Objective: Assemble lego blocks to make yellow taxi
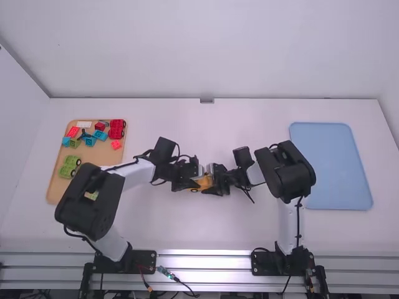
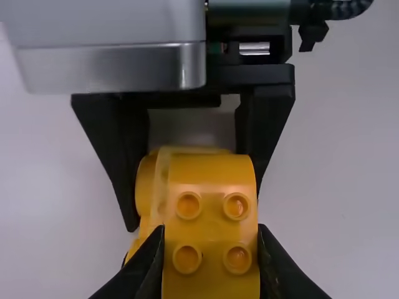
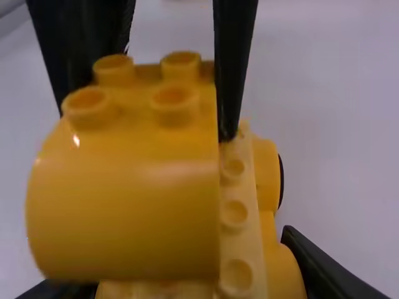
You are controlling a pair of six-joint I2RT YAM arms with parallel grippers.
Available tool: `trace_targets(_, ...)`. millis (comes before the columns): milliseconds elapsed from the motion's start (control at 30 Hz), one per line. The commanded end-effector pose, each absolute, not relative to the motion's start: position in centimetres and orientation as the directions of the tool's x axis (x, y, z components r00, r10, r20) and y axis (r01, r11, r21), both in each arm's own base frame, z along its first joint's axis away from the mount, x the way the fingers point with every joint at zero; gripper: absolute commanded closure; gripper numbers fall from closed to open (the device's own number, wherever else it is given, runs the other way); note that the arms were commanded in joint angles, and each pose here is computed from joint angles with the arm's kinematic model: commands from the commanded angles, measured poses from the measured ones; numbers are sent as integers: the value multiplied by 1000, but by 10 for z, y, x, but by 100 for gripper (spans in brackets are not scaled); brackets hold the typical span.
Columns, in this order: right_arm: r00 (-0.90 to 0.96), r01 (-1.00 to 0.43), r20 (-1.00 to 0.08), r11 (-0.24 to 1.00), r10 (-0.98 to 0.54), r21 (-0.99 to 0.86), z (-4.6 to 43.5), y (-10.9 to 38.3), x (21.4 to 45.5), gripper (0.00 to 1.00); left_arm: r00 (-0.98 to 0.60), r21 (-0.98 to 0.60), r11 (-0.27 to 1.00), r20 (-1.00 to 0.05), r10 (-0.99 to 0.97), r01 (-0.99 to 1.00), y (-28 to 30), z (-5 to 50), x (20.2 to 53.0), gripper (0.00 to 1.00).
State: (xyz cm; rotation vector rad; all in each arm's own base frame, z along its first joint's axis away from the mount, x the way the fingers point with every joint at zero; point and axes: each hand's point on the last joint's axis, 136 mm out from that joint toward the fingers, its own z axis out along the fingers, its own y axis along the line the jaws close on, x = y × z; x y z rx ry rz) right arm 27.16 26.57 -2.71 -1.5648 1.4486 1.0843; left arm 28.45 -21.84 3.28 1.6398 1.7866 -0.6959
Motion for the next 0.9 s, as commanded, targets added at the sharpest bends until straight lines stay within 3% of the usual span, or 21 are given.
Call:
trace_targets(0,17,-994,-924,-104,-382,25,-32,265,271,56,-79,19,133,-718,692,991,-221,31,291,98)
trace_targets(867,48,-993,-921,-119,-385,-2,-37,261,264,58,-122,-41,131,-700,704,991,-218,7,287,99)
